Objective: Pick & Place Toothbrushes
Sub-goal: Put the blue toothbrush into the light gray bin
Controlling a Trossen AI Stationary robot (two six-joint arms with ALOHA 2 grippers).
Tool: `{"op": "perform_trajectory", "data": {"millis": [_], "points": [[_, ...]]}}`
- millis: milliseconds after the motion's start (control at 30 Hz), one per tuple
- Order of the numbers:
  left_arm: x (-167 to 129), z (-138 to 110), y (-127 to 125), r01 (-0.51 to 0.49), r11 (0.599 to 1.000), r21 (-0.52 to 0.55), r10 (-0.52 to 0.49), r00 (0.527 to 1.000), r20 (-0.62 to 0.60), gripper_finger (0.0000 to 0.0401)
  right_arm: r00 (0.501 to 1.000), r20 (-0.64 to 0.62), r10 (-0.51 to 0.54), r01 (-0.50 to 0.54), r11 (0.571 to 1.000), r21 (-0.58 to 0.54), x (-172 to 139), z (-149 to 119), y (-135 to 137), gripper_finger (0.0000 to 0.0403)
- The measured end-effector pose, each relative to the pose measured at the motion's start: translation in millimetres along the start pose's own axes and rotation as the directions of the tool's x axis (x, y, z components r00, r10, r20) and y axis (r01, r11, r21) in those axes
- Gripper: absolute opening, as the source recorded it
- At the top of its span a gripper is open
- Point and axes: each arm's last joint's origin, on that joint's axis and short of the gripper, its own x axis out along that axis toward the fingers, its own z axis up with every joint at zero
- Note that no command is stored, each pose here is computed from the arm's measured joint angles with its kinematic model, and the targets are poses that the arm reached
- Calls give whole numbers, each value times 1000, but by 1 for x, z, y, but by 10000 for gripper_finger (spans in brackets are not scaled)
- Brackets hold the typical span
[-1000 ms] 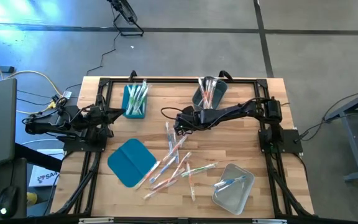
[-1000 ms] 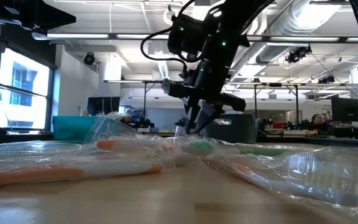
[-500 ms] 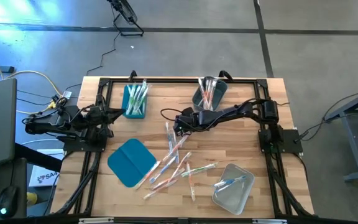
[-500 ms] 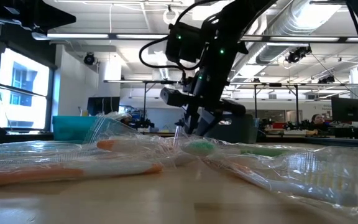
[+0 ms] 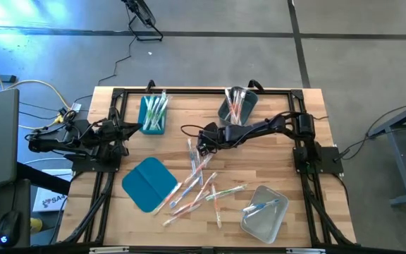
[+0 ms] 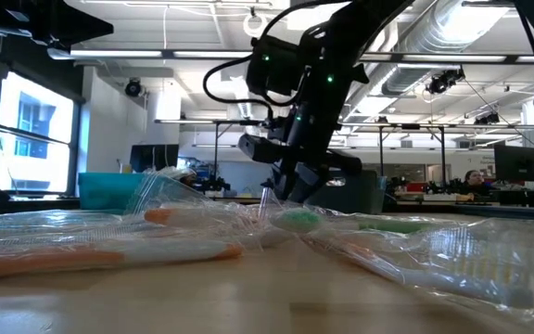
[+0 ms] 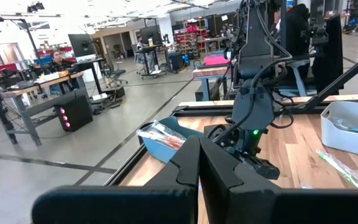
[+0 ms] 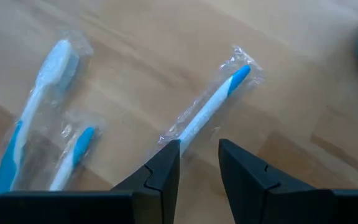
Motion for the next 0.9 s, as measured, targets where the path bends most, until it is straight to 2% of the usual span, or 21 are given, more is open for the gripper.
{"op": "perform_trajectory", "data": {"millis": [133, 433, 600, 900], "points": [[0, 0, 0, 0, 1000, 0, 0, 1000, 0, 0, 998, -46, 40, -40, 999, -5, 0, 4, -2, 105], [0, 0, 0, 0, 1000, 0, 0, 1000, 0, 0, 997, -63, 41, -42, 999, -15, 3, 11, -9, 105], [0, 0, 0, 0, 1000, 0, 0, 1000, 0, 0, 997, -63, 36, -40, 997, -62, 3, 11, -10, 109], [0, 0, 0, 0, 1000, 0, 0, 1000, 0, 0, 994, -86, 64, -68, 996, -52, 2, 14, -11, 180]]}}
